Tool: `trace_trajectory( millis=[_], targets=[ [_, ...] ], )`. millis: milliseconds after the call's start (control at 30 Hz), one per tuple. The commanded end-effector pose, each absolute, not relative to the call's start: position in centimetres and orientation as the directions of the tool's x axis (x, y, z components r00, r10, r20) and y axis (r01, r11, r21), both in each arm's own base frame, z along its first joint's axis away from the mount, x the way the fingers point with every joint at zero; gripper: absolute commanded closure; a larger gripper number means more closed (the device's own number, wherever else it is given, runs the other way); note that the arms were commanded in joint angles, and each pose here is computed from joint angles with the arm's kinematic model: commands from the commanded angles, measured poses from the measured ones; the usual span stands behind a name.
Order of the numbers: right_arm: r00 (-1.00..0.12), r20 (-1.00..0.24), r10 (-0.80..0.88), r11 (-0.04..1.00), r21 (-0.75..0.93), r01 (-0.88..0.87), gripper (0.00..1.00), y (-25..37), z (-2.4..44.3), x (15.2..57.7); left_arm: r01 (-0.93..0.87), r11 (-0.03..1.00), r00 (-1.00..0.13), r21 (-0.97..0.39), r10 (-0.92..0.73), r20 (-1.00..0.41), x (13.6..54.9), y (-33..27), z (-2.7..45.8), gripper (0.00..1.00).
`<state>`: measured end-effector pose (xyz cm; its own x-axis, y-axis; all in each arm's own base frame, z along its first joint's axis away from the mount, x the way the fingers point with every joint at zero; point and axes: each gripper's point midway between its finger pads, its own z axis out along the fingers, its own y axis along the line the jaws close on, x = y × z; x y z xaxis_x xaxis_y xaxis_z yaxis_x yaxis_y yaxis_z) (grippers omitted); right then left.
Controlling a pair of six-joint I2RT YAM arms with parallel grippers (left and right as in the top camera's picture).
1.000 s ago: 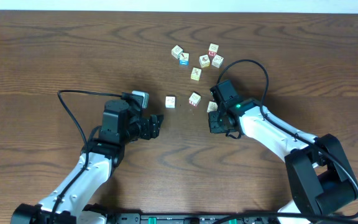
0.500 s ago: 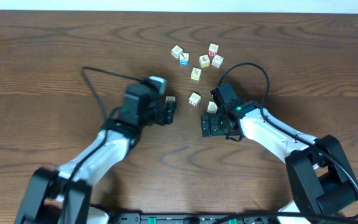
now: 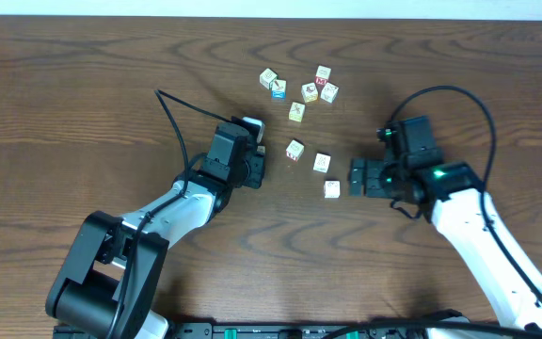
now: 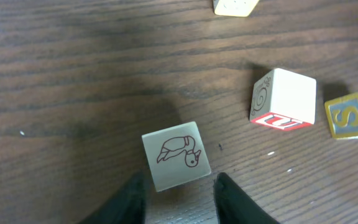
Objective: Lift 5 blocks
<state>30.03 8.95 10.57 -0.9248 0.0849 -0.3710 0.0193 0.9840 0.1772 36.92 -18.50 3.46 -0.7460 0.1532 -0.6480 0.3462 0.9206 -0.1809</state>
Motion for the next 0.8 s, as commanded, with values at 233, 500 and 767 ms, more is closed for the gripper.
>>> trace_trajectory(
  millis=[233, 500, 767],
  targets=[
    [-0.926, -0.375, 0.043, 0.992, 0.124, -0.004, 0.01, 6.3, 9.7, 31.1, 0.328, 0.932, -0.741, -0.154, 0.153, -0.654, 38.1, -18.3, 2.5, 0.54],
    [-0.906, -0.421, 0.05, 0.991, 0.133, -0.007, 0.02, 6.4, 10.2, 32.2, 0.327, 0.932, -0.743, -0.153, 0.154, -0.651, 38.4, -18.4, 1.5, 0.55],
    [-0.901, -0.432, 0.047, 0.991, 0.13, -0.011, 0.29, 6.5, 9.8, 33.0, 0.33, 0.93, -0.72, -0.16, 0.139, -0.68, 39.1, -18.7, 2.2, 0.91]
  ],
)
